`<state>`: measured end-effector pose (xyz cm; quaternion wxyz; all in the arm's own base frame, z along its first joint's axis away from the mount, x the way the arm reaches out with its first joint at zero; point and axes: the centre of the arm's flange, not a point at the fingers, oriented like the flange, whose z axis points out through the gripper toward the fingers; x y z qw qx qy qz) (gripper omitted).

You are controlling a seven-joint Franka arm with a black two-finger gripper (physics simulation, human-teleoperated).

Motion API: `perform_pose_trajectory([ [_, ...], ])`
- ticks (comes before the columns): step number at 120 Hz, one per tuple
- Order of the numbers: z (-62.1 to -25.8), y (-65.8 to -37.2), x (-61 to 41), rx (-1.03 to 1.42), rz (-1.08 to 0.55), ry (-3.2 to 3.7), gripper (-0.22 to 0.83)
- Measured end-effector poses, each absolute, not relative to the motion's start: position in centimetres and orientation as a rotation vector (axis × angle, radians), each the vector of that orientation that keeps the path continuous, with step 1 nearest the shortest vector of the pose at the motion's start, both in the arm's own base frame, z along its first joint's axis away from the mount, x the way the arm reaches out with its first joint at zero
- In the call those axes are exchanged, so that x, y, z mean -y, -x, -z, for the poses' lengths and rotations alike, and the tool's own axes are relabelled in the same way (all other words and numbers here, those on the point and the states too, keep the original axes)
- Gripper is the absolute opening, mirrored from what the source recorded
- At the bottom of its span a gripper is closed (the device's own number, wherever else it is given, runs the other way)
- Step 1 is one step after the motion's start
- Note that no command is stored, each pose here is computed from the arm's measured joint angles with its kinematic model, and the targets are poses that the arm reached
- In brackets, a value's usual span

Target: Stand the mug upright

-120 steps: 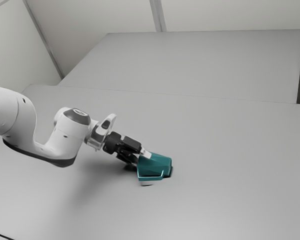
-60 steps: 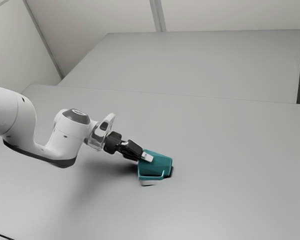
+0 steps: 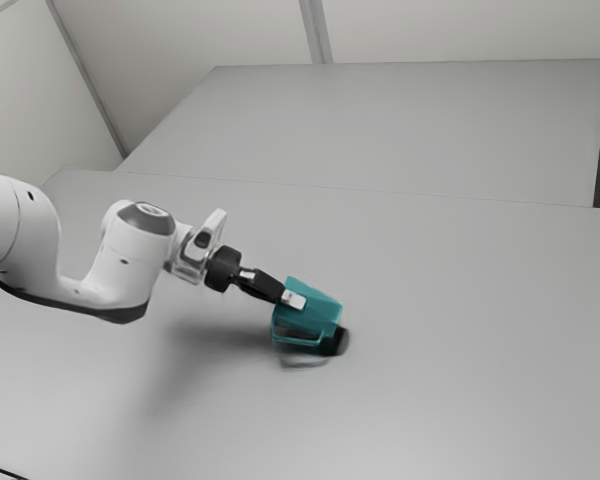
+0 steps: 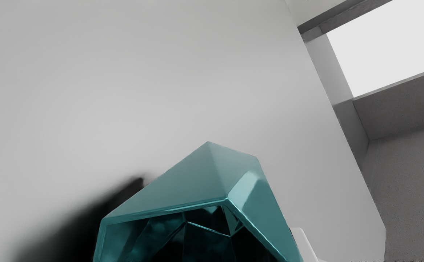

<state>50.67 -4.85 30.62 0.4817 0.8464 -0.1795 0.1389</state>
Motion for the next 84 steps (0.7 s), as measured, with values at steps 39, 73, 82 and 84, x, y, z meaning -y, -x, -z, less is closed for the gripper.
perform_pose_trajectory([
  [39, -39.9, -50.4, 5.3, 1.007, -0.259, -2.513, -0.17],
  [73, -40.9, -50.1, 4.0, 1.097, -0.1, -2.87, -0.17],
  [82, -40.3, -50.0, 4.6, 1.058, -0.092, -2.913, -0.17],
  [84, -40.2, -50.1, 4.7, 1.047, -0.093, -2.921, -0.17],
])
